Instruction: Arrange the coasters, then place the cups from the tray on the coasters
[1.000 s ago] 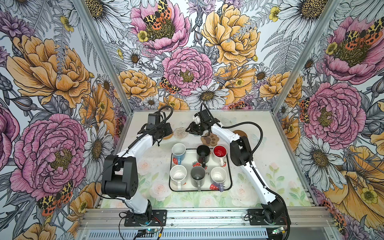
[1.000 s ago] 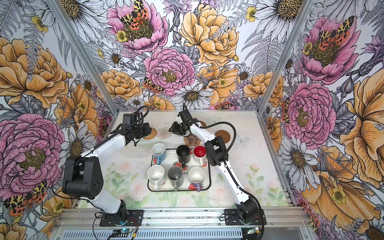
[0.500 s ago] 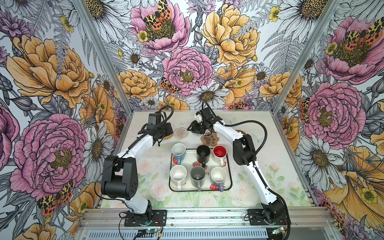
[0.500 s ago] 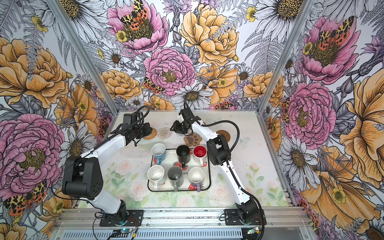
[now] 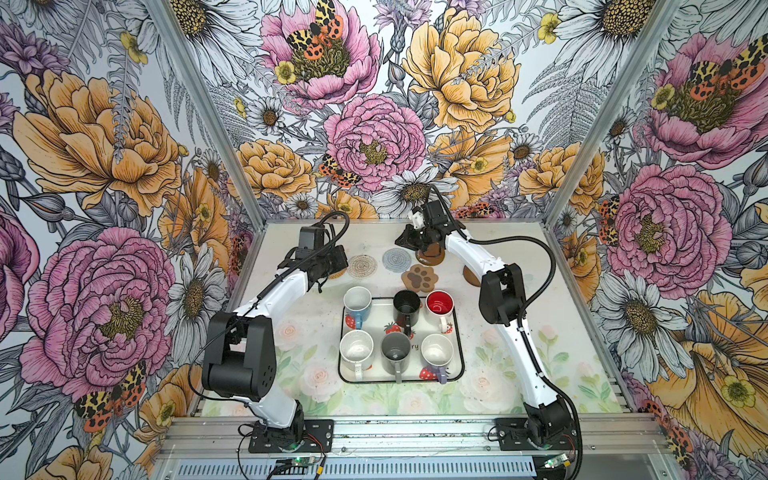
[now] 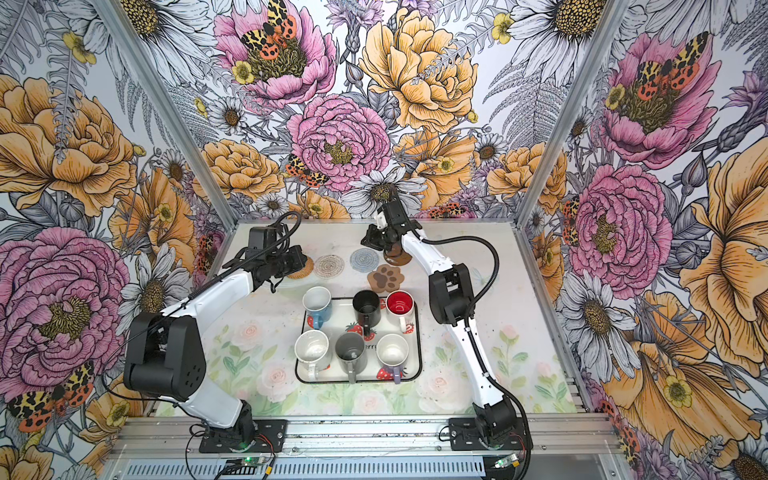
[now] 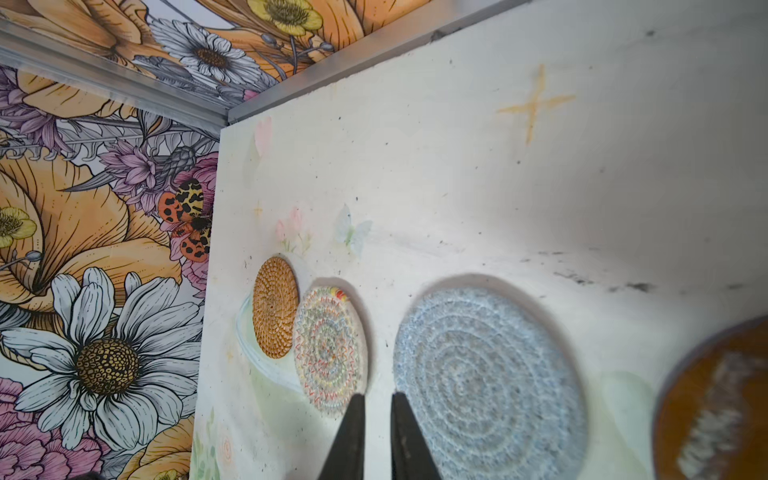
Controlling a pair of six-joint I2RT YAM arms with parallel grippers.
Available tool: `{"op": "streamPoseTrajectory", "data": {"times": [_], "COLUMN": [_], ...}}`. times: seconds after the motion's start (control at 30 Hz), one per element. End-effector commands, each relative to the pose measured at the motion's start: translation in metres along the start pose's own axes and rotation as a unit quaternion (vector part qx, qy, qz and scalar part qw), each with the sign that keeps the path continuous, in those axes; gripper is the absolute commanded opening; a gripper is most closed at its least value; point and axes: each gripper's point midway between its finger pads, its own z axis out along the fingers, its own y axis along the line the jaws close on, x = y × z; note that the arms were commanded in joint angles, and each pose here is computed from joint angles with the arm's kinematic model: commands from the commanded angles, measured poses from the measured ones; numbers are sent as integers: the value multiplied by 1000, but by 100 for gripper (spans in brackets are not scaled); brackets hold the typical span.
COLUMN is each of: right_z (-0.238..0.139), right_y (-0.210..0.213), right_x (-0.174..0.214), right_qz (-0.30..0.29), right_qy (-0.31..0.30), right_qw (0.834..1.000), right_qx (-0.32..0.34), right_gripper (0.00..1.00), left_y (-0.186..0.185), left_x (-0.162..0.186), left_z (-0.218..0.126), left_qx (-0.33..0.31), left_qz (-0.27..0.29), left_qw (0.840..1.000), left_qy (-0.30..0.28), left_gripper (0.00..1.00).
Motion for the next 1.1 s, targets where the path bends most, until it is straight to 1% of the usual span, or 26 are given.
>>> {"op": "streamPoseTrajectory", "data": {"times": [0.0, 0.2, 0.37, 0.57, 0.9, 1.07], "right_z": [13, 27, 35, 43, 49, 46], "right_y": [-7, -22, -28, -37, -42, -41], "right_x": [3, 16, 28, 50, 93, 105], "right_qz": [1, 15, 18, 22, 19, 13], "right_qy": [6, 27, 43, 70, 118, 128], "right_qw": [1000, 1000, 999, 997, 992, 991], "right_qx": [-1, -1, 2, 13, 28, 38], "right_gripper": [15, 14, 10, 9, 9, 8], "left_y": [-8, -8, -12, -14, -16, -17], "left_x": [-4, -3, -1, -1, -1, -1], "left_z": [-5, -2, -1, -1, -2, -2], "left_qx": [8, 4, 7, 6, 6, 5], "left_qz": [1, 2, 4, 6, 8, 8], "left_qw": [1000, 1000, 1000, 1000, 1000, 1000], "left_qy": [-12, -7, -4, -2, -4, -4], "left_gripper": [0, 0, 0, 0, 0, 0]}}
